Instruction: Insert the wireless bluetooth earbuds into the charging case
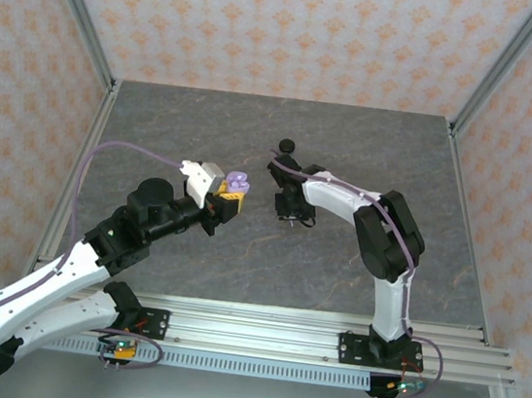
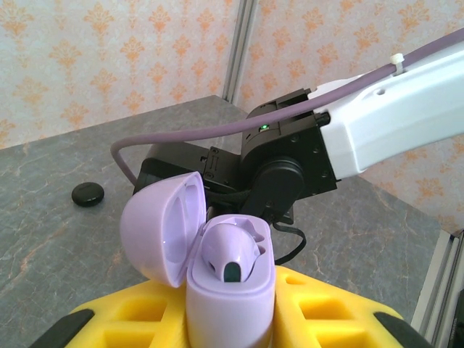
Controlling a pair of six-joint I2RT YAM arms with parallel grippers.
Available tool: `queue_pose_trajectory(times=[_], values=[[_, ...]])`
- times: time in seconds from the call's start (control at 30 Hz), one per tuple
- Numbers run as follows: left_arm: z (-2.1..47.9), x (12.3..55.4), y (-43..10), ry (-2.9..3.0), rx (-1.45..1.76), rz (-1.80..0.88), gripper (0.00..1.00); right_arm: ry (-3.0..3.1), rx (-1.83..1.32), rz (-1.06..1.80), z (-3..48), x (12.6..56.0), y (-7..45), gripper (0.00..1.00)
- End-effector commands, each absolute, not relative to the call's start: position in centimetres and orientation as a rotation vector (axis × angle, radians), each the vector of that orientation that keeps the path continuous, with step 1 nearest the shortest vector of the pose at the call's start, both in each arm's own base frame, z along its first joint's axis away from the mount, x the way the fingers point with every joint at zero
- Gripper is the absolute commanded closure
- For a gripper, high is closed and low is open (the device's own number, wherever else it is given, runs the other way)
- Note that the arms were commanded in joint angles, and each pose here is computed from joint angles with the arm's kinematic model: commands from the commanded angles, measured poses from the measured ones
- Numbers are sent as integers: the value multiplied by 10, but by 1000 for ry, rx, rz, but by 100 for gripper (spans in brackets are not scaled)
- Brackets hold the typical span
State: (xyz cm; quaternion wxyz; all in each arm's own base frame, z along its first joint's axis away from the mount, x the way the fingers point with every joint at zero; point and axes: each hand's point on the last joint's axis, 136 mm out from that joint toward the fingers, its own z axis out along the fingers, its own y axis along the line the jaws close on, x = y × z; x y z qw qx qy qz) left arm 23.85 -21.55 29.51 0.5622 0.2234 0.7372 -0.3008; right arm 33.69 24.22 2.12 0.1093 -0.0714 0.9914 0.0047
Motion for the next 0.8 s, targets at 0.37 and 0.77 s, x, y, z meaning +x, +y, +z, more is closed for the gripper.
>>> queue_pose_trajectory(times=[0.37,0.77], values=[[310,238,-214,1686,502,-725,73,2963,-177,-47,15,333,233,70],[311,238,-214,1684,498,-728,73,2982,-194,-23,20,326,233,70]])
